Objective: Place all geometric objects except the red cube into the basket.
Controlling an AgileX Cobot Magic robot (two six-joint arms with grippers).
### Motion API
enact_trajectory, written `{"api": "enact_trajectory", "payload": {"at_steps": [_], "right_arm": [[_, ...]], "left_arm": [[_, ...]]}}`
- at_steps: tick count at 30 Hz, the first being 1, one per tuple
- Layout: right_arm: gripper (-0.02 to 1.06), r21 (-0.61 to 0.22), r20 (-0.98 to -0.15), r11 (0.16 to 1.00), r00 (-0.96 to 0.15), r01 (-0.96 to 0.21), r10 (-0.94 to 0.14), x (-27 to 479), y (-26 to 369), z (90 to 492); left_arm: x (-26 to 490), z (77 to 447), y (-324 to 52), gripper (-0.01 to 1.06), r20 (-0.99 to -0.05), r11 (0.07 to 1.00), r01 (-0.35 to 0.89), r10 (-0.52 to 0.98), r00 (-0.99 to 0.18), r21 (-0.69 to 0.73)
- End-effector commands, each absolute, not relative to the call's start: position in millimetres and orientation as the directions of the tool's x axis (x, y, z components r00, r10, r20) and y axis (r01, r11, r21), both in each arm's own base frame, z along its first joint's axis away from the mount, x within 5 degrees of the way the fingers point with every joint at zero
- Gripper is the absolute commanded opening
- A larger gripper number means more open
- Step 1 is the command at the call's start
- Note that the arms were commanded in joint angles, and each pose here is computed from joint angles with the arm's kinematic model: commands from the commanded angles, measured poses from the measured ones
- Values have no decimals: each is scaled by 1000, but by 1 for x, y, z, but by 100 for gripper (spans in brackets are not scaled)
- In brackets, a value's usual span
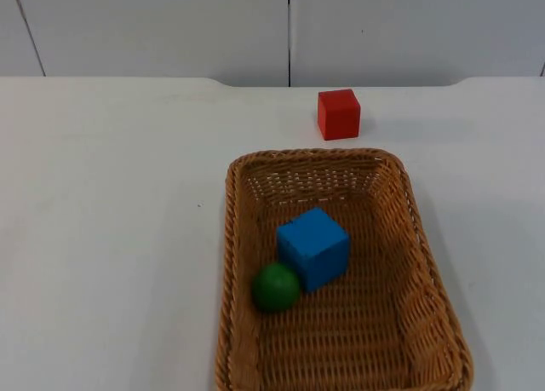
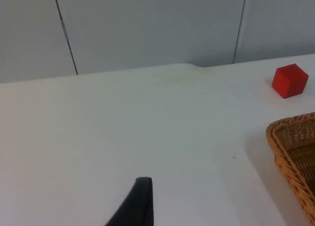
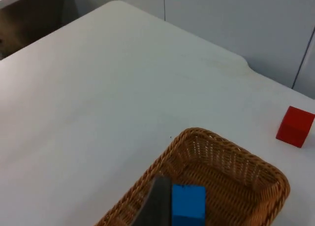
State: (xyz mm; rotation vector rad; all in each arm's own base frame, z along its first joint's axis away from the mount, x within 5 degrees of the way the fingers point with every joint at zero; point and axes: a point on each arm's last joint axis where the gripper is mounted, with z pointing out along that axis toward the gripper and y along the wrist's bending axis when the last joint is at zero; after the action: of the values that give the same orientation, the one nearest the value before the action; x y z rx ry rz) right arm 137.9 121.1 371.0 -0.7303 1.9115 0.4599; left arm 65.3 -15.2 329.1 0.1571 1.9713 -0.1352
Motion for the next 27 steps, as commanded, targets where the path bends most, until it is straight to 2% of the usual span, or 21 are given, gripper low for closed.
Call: {"api": "enact_trajectory", "payload": {"at_steps": [1,6,13,18,25,27], "right_arm": [[78,-8,-921,739,-282,-673,-267,120,107,371],[78,-5,-948,740,-231,-673,-218,79,71,361],[78,13,-954,743,-230,-669,-190,44,40,341],[78,36,-960,745,-229,-667,-159,14,14,325],[78,35,-965,744,-217,-667,-149,-11,-7,314],[78,31,-952,746,-248,-665,-181,-13,-9,309]], "left_arm": [[55,329,-17,99,-925,983,178,27,-379,-45],[32,328,-17,99,-938,981,190,39,-344,-29],[9,321,-17,99,-951,981,196,60,-303,0],[-16,317,-16,99,-974,981,188,78,-214,37],[-17,309,-14,99,-950,987,161,59,-307,9],[-17,309,-11,99,-948,992,127,52,-315,12]]}}
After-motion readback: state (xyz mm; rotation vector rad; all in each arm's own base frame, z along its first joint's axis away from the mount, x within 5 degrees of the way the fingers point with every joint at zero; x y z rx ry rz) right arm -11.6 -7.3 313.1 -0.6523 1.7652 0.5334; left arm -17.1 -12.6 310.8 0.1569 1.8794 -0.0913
